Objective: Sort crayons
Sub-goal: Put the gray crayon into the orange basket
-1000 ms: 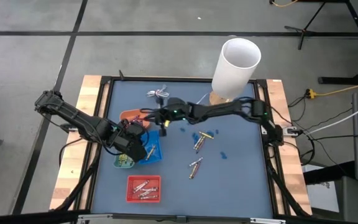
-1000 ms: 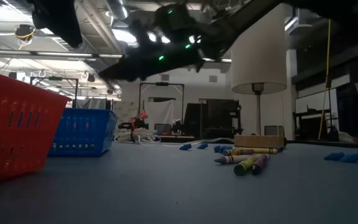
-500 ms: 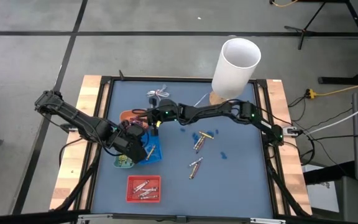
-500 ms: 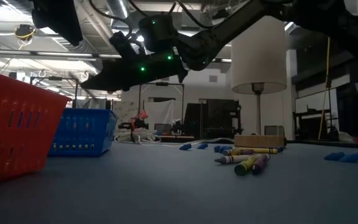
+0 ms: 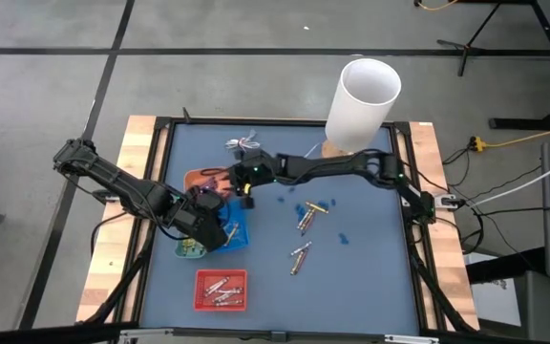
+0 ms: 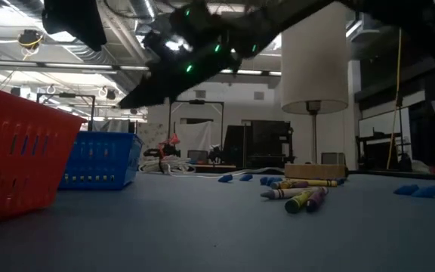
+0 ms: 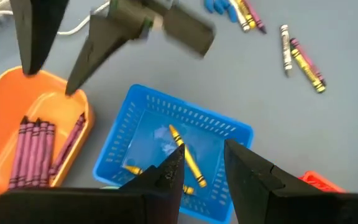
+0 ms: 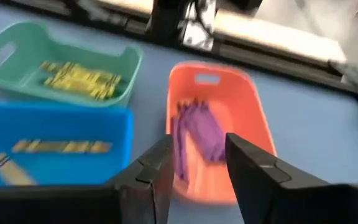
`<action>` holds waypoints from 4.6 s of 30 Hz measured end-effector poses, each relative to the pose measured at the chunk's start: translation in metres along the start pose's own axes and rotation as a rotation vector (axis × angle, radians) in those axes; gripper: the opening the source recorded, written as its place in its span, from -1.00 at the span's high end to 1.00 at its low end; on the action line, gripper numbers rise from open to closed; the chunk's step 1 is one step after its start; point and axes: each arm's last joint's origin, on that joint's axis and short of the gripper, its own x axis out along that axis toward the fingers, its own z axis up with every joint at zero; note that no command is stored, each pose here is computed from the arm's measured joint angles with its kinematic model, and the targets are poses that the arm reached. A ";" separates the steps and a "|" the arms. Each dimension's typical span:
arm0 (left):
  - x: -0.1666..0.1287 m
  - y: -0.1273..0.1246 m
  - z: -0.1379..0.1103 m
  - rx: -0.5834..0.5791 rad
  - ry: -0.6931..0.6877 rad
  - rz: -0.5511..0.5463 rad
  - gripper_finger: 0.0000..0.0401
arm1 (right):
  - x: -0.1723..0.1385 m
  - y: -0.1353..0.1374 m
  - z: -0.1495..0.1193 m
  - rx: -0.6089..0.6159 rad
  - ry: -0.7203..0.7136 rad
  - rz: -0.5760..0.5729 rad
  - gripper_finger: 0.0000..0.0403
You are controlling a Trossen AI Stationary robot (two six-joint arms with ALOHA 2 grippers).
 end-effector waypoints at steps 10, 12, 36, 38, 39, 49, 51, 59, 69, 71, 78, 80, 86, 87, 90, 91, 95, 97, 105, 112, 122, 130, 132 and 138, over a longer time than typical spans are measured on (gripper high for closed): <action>0.007 -0.022 0.012 0.114 -0.147 -0.125 0.52 | -0.098 0.002 0.046 0.014 0.240 0.082 0.29; 0.012 -0.030 0.015 0.152 -0.181 -0.148 0.52 | -0.119 0.004 0.053 0.022 0.275 0.093 0.29; 0.140 -0.108 0.002 0.298 -0.338 -0.287 0.52 | -0.284 0.124 0.071 0.007 0.595 -0.011 0.29; 0.150 -0.109 0.000 0.296 -0.332 -0.297 0.52 | -0.292 0.135 0.060 0.022 0.605 -0.045 0.29; 0.155 -0.109 -0.001 0.299 -0.324 -0.295 0.52 | -0.295 0.139 0.054 0.033 0.602 -0.059 0.29; 0.203 -0.105 -0.005 0.263 -0.333 -0.277 0.52 | -0.287 0.175 -0.007 0.106 0.583 -0.064 0.29; 0.210 -0.104 -0.006 0.262 -0.328 -0.269 0.52 | -0.281 0.179 -0.019 0.110 0.590 -0.058 0.29; 0.229 -0.100 -0.012 0.267 -0.295 -0.263 0.52 | -0.259 0.188 -0.057 0.134 0.536 -0.054 0.29; 0.232 -0.103 -0.018 0.277 -0.284 -0.290 0.52 | -0.252 0.191 -0.070 0.145 0.507 -0.052 0.29; 0.233 -0.103 -0.019 0.280 -0.280 -0.287 0.52 | -0.252 0.191 -0.070 0.146 0.505 -0.052 0.29; 0.246 -0.102 -0.028 0.321 -0.255 -0.283 0.52 | -0.252 0.191 -0.070 0.148 0.499 -0.051 0.29; 0.249 -0.102 -0.031 0.327 -0.255 -0.270 0.52 | -0.252 0.191 -0.069 0.150 0.493 -0.051 0.29; 0.250 -0.101 -0.032 0.355 -0.256 -0.250 0.52 | -0.250 0.192 -0.066 0.161 0.464 -0.047 0.29; 0.250 -0.101 -0.032 0.365 -0.258 -0.247 0.52 | -0.250 0.192 -0.066 0.164 0.455 -0.046 0.29; 0.250 -0.101 -0.032 0.375 -0.264 -0.233 0.55 | -0.249 0.192 -0.064 0.170 0.441 -0.042 0.29; 0.250 -0.101 -0.032 0.375 -0.264 -0.231 0.57 | -0.249 0.192 -0.064 0.174 0.436 -0.031 0.29; 0.251 -0.100 -0.032 0.377 -0.264 -0.224 0.68 | -0.247 0.194 -0.060 0.196 0.405 0.018 0.29; 0.251 -0.100 -0.033 0.378 -0.263 -0.224 0.74 | -0.247 0.195 -0.059 0.205 0.394 0.038 0.29; 0.251 -0.100 -0.033 0.378 -0.266 -0.215 0.91 | -0.246 0.196 -0.056 0.216 0.371 0.061 0.29; 0.251 -0.100 -0.032 0.366 -0.289 -0.217 0.96 | -0.244 0.200 -0.057 0.241 0.382 0.161 0.29; 0.239 -0.098 -0.020 0.332 -0.362 -0.141 0.97 | -0.226 0.249 -0.062 0.179 0.350 0.309 0.29; 0.209 -0.098 -0.003 0.322 -0.378 -0.155 0.97 | -0.224 0.269 -0.072 0.131 0.391 0.337 0.29; 0.196 -0.096 0.003 0.329 -0.367 -0.148 0.97 | -0.224 0.272 -0.073 0.123 0.398 0.342 0.29; 0.143 -0.088 0.011 0.380 -0.291 -0.157 0.97 | -0.218 0.274 -0.079 0.114 0.424 0.325 0.29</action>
